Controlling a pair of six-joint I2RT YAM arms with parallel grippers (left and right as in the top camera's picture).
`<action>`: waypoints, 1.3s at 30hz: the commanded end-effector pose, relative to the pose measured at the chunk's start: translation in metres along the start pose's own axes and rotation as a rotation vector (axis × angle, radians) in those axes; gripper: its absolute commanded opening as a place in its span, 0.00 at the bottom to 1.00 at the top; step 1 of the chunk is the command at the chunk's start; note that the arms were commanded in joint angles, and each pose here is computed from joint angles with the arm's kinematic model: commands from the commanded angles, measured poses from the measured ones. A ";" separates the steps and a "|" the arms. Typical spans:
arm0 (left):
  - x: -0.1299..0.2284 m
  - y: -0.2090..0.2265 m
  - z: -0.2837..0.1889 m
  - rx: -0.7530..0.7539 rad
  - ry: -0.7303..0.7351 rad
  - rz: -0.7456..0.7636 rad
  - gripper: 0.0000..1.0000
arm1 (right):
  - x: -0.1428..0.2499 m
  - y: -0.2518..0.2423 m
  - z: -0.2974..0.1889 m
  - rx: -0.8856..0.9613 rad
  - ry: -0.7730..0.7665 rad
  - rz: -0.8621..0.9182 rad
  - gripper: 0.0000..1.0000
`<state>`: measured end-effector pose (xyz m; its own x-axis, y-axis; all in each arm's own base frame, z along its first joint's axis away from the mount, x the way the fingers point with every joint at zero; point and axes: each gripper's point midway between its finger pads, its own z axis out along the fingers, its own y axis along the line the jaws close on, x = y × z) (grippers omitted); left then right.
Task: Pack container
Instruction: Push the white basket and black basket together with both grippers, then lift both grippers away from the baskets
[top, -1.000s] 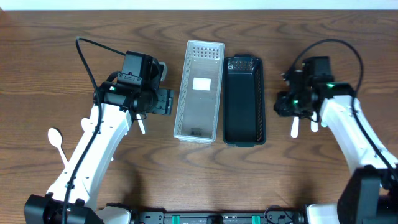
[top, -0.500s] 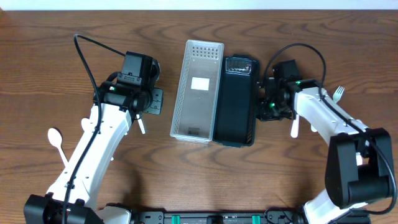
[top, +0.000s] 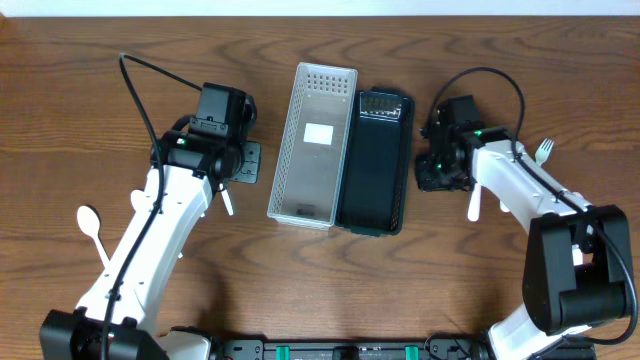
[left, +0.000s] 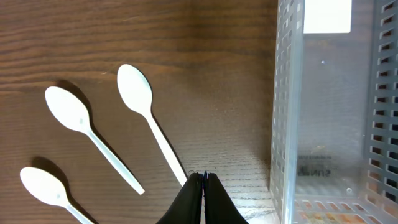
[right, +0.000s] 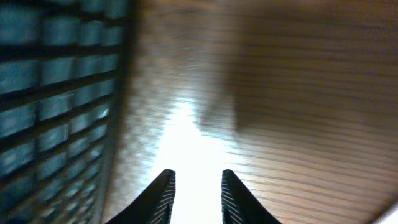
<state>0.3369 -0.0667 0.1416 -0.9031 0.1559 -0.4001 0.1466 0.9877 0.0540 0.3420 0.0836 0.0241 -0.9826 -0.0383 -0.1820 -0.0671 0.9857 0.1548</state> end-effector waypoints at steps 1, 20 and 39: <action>0.000 0.003 0.016 -0.018 0.033 0.024 0.06 | -0.011 -0.023 -0.010 0.061 -0.038 0.091 0.26; 0.047 -0.057 0.055 0.257 0.295 0.034 0.06 | -0.013 -0.025 -0.047 0.058 -0.099 0.081 0.28; 0.064 -0.057 0.047 0.232 0.363 0.052 0.37 | -0.014 -0.029 -0.056 0.068 -0.114 0.084 0.41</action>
<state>0.2829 -0.1215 0.0681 -0.9629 0.2673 -0.0361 0.2695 0.9472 -0.1738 0.3394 0.0533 0.0584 -0.9720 0.0505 -0.2295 0.0233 0.9925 0.1200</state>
